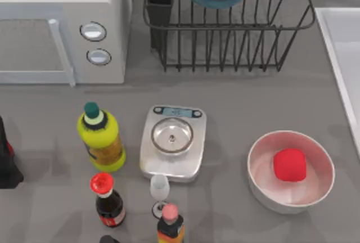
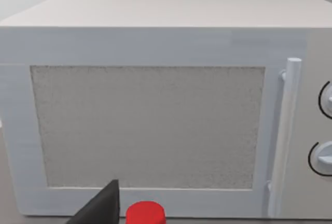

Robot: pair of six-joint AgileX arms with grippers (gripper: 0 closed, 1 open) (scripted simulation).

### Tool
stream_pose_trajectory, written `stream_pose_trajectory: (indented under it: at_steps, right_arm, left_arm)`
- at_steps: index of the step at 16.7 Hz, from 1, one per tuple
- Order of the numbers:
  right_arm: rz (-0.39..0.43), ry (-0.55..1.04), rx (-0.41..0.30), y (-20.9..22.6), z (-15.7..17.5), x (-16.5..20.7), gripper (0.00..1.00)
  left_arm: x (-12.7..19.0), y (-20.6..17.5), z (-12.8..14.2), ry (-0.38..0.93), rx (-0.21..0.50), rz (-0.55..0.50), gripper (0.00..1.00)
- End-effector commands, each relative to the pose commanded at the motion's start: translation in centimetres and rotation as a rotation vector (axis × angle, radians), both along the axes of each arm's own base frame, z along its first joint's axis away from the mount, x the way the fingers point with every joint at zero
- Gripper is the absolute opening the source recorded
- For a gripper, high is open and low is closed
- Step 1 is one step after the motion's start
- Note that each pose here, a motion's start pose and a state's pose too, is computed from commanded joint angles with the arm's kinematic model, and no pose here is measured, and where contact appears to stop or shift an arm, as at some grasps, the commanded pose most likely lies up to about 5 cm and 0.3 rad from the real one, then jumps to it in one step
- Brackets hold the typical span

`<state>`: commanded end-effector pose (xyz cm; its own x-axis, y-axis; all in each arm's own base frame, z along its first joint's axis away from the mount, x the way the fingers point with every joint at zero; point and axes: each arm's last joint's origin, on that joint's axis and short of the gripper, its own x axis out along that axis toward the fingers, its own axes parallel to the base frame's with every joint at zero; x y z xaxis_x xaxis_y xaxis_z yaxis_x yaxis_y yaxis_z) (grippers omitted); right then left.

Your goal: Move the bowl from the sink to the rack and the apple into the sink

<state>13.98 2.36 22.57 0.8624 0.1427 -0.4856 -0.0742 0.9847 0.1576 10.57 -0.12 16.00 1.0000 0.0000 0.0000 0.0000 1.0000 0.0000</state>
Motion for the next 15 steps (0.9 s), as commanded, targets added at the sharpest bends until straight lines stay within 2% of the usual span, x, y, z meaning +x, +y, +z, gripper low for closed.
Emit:
stream_pose_trajectory:
  at_steps: [4, 8, 11, 15]
  right_arm:
    - [0.038, 0.418, -0.001, 3.2, 0.8, 5.0, 1.0]
    - [0.039, 0.761, -0.059, 7.3, -0.2, 9.5, 1.0]
    - [0.027, 0.924, -0.114, 10.2, -1.2, 11.8, 1.0]
    - [0.009, 1.037, -0.17, 12.7, -2.4, 13.5, 1.0]
  left_arm:
    - [0.0, 0.0, 0.0, 0.0, 0.0, 0.0, 1.0]
    - [0.0, 0.0, 0.0, 0.0, 0.0, 0.0, 1.0]
    - [0.0, 0.0, 0.0, 0.0, 0.0, 0.0, 1.0]
    - [0.0, 0.0, 0.0, 0.0, 0.0, 0.0, 1.0]
